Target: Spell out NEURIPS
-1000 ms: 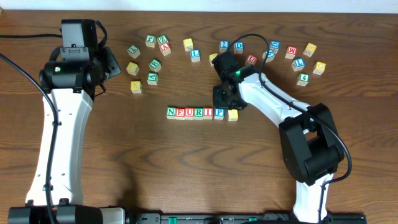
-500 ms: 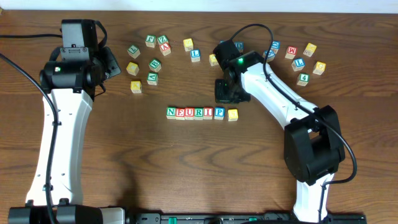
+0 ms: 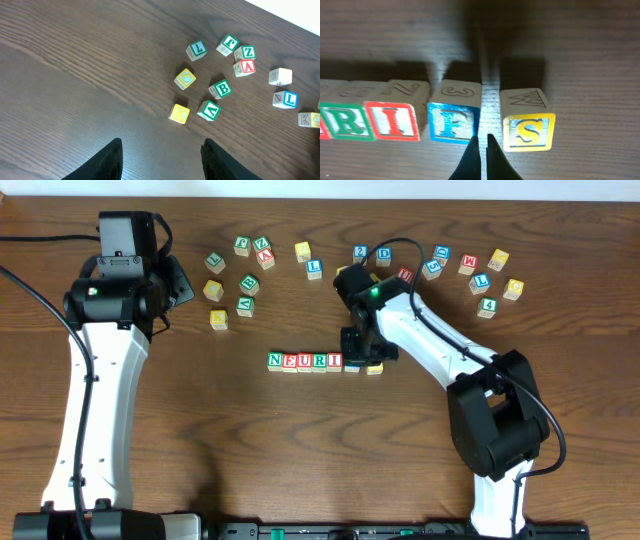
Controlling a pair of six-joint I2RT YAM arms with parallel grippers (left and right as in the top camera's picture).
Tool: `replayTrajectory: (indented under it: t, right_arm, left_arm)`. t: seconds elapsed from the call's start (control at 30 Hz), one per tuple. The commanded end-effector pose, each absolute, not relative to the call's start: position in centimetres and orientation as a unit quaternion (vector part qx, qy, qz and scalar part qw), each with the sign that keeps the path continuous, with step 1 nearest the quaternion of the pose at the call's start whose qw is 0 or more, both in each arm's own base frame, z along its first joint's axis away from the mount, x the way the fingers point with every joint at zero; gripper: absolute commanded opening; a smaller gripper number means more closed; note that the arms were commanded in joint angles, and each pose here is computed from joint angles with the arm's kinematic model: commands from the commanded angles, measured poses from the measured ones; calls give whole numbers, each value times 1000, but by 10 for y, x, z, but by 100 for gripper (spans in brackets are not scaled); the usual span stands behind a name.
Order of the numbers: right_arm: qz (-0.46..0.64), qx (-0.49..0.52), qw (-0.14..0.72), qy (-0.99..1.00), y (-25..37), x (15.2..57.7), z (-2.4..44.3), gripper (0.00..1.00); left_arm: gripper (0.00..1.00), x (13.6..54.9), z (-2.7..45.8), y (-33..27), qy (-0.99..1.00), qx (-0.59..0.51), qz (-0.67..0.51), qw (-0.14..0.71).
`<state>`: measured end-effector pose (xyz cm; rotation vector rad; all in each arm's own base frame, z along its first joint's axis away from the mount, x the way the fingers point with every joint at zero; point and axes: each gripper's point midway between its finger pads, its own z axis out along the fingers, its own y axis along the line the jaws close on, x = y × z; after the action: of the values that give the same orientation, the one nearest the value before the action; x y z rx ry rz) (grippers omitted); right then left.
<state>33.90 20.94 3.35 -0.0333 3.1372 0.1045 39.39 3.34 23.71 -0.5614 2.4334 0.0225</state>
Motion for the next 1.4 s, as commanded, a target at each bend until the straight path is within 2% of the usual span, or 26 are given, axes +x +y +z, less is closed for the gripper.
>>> replayTrajectory:
  t: [0.0,0.47,1.37]
  right_arm:
    - [33,-2,-2,999,209,337,31,1]
    - [4,12,0,1000,200,339,18,1]
    - [38,-20,4,999,215,345,10,1]
  left_arm:
    - [50,393,240,35,924,-213,14,318]
    - [50,392,239,36,924,-213,14,317]
    - [50,392,240,36,924,-213,14,317]
